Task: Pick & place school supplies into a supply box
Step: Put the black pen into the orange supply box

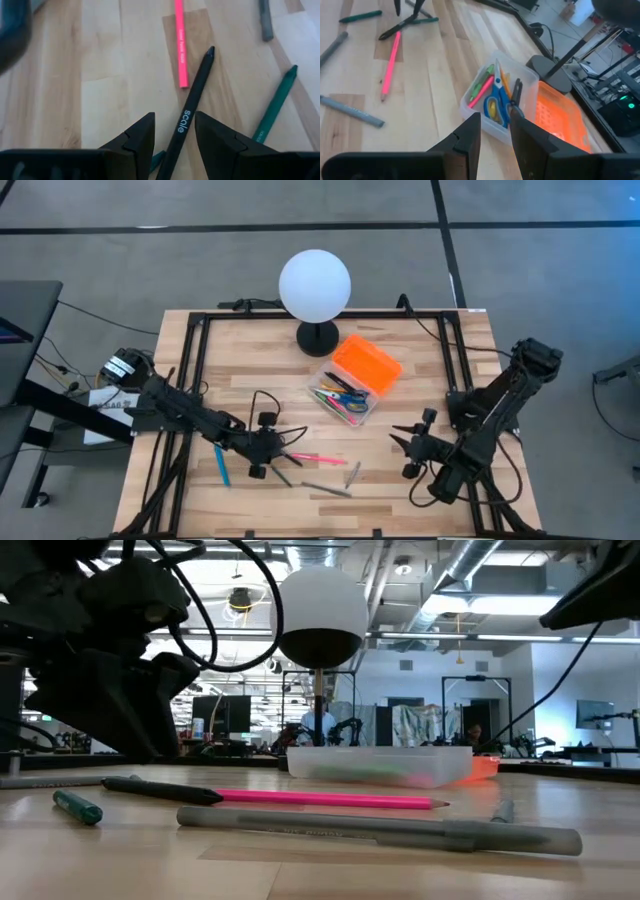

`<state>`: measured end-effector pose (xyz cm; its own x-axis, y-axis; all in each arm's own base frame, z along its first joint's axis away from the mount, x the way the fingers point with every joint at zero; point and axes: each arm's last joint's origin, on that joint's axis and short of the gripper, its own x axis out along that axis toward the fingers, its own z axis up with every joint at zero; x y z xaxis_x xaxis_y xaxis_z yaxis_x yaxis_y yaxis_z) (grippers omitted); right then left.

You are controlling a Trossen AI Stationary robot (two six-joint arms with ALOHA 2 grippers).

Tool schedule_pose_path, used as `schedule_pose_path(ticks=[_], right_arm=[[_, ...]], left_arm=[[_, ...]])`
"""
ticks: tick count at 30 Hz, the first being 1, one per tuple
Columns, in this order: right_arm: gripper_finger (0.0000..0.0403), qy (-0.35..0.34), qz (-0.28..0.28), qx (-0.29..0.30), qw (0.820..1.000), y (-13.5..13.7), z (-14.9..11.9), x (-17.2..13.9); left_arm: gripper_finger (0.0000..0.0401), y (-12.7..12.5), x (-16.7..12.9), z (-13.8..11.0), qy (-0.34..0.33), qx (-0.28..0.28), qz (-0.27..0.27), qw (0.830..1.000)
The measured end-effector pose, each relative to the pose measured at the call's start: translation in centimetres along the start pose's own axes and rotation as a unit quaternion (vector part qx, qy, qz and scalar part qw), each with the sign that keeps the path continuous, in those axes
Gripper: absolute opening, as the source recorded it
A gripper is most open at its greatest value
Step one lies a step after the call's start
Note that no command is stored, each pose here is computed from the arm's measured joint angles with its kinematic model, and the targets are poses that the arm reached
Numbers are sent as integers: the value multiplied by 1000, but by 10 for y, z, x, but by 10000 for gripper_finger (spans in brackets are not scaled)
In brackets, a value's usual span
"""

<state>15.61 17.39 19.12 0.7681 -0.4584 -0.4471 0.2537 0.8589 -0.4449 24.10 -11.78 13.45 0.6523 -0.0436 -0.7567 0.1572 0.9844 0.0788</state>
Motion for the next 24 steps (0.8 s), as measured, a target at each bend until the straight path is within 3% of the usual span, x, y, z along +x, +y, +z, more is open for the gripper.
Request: schedule_pose_path(ticks=[8,19,24], right_arm=[[100,-4,10,-18,1000,14,-8,-2],[100,-7,13,2,1000,15,-8,-3],[100,-10,17,14,1000,17,-6,-3]], left_arm=[[135,6,2,-2,12,12,-8,1000],[135,8,3,-2,11,24,-15,1000],[135,3,18,-7,19,26,-31,999]])
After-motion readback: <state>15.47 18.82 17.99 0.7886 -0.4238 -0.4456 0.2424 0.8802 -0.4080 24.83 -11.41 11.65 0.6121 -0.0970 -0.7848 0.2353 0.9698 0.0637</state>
